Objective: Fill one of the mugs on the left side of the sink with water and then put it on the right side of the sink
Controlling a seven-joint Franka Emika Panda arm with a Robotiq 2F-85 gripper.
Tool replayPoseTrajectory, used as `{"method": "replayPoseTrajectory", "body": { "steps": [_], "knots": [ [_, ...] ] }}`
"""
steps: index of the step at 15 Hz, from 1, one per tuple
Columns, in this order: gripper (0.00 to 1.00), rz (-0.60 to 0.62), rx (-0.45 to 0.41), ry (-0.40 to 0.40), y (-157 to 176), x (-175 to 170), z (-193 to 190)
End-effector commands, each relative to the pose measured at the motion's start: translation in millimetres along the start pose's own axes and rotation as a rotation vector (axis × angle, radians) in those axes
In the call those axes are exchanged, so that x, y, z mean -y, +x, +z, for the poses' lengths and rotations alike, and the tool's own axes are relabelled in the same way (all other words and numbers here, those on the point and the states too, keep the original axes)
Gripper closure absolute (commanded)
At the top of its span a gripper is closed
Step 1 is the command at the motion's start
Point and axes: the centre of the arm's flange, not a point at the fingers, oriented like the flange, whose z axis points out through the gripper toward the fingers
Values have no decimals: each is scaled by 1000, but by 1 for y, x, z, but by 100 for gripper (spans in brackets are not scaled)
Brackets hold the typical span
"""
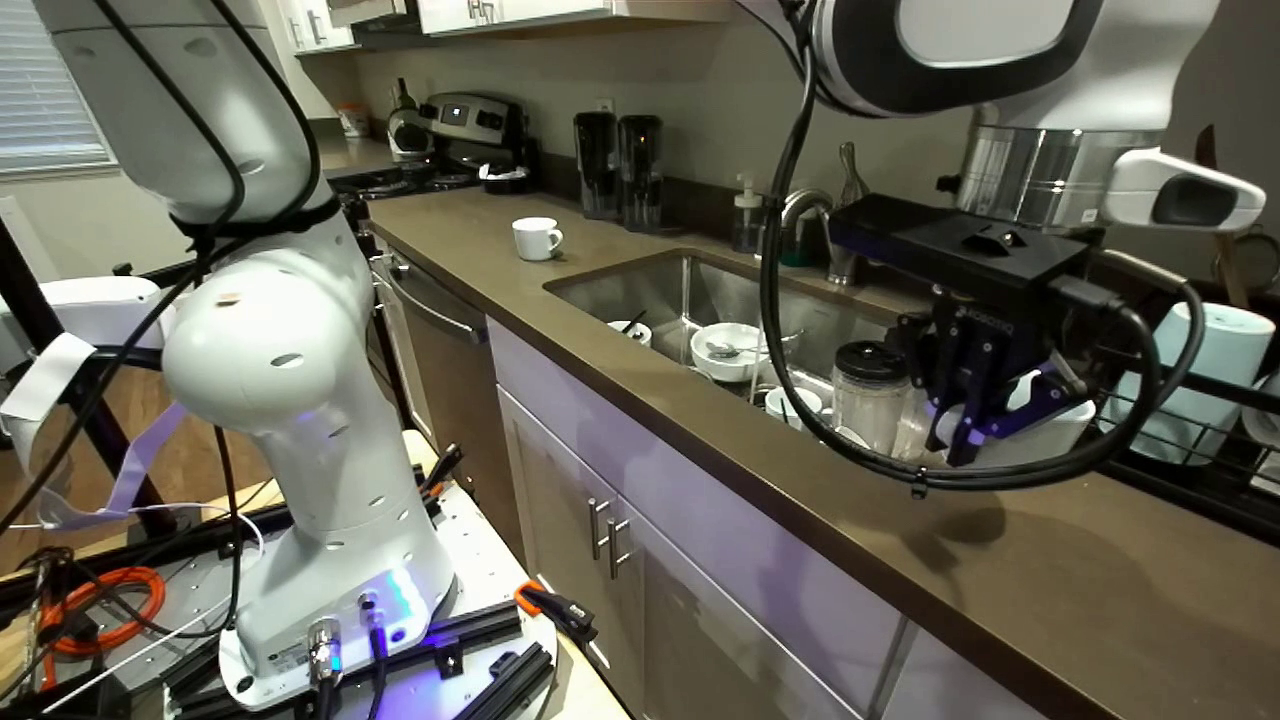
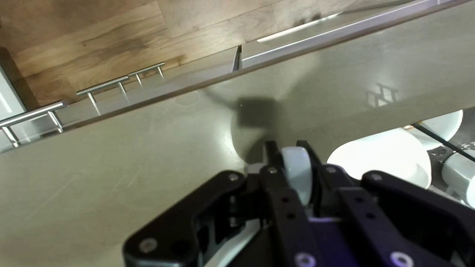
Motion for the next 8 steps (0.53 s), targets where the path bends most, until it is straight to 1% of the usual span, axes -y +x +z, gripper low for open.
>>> {"method": "replayPoseTrajectory", "body": {
  "steps": [1, 8],
  "knots": [
    [95, 5, -11, 26, 15, -14, -5],
    [95, 19, -2, 28, 41, -19, 2]
  ]
}}
